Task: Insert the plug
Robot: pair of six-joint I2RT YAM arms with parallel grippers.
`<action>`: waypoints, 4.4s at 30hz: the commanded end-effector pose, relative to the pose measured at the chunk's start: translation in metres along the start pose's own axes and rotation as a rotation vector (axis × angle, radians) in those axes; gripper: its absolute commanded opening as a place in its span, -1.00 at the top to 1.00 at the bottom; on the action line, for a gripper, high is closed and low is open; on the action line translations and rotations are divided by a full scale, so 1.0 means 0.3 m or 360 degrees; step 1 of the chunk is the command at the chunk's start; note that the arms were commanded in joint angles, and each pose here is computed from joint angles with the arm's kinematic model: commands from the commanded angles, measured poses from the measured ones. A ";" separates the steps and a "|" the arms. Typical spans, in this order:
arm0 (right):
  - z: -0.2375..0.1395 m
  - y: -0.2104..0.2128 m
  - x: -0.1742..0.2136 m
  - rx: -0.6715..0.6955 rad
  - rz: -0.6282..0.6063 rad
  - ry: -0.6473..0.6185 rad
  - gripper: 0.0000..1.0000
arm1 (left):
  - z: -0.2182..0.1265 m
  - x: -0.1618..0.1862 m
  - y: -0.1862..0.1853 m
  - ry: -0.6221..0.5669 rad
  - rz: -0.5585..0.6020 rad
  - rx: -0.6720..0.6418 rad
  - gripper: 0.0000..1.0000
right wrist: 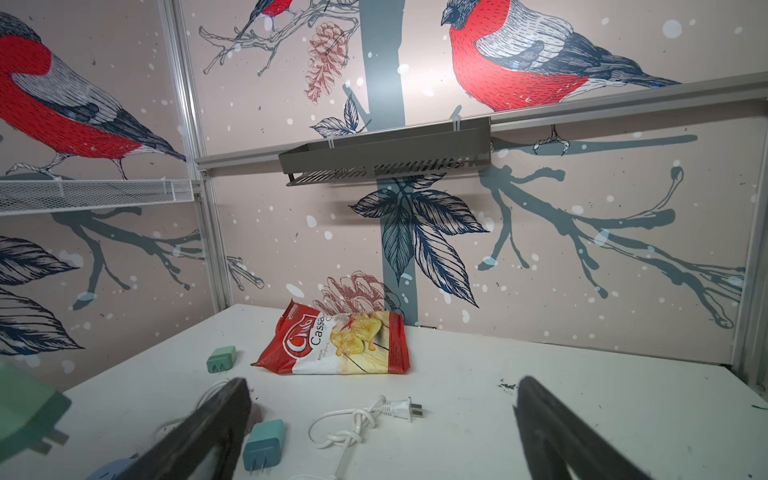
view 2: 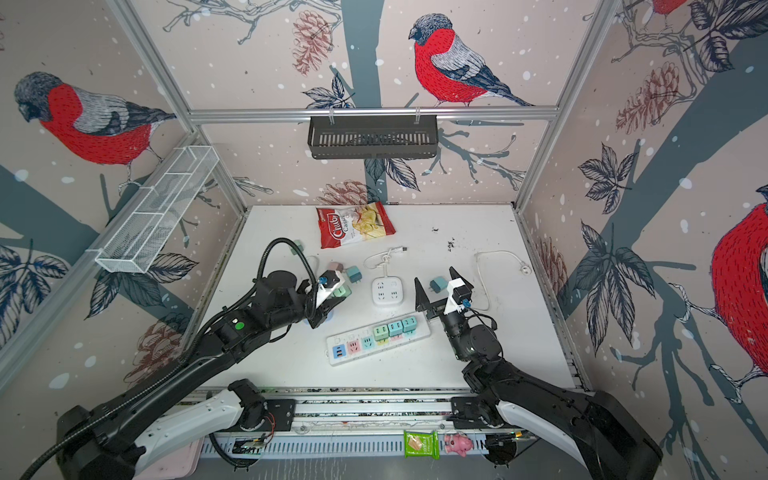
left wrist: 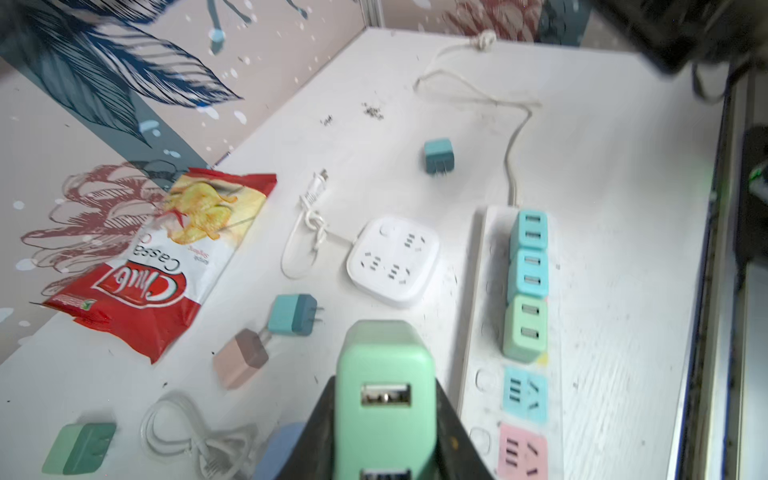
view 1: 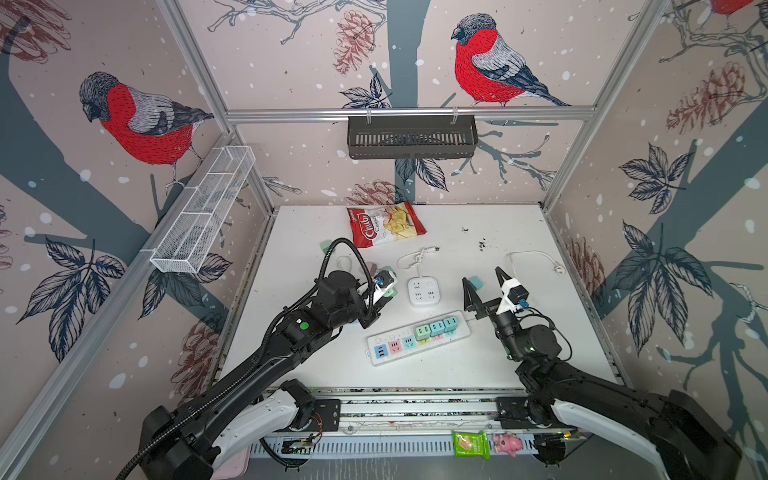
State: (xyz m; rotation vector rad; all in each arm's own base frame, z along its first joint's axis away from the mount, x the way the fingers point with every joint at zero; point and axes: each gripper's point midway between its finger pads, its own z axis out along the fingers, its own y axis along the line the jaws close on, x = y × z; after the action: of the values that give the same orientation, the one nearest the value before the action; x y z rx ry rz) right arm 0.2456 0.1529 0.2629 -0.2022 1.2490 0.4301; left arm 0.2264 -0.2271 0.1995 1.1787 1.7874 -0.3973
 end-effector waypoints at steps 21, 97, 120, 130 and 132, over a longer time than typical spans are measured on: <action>-0.018 -0.064 -0.015 0.0049 0.0253 -0.0026 -0.99 | 0.112 0.176 -0.239 0.0305 0.0304 0.0471 1.00; 0.053 -0.233 0.122 0.0481 0.0402 0.0272 -1.00 | 0.259 0.328 -0.352 0.0660 0.0174 0.0678 1.00; 0.013 -0.328 0.113 0.0637 0.0679 0.0230 -0.99 | 0.255 0.378 -0.384 0.0769 0.0218 0.0724 0.85; 0.078 -0.349 0.174 0.0703 0.0655 0.0494 -0.99 | 0.258 0.385 -0.366 0.0782 0.0238 0.0651 0.22; 0.088 -0.390 0.204 0.0842 0.0690 0.0588 -1.00 | 0.257 0.368 -0.362 0.0760 0.0237 0.0638 -0.06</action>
State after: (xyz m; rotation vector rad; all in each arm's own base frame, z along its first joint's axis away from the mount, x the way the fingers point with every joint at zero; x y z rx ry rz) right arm 0.3272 0.0781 0.2204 0.3880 1.6392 0.4820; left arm 0.1695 -0.2829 0.0507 1.7617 2.0196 -0.4473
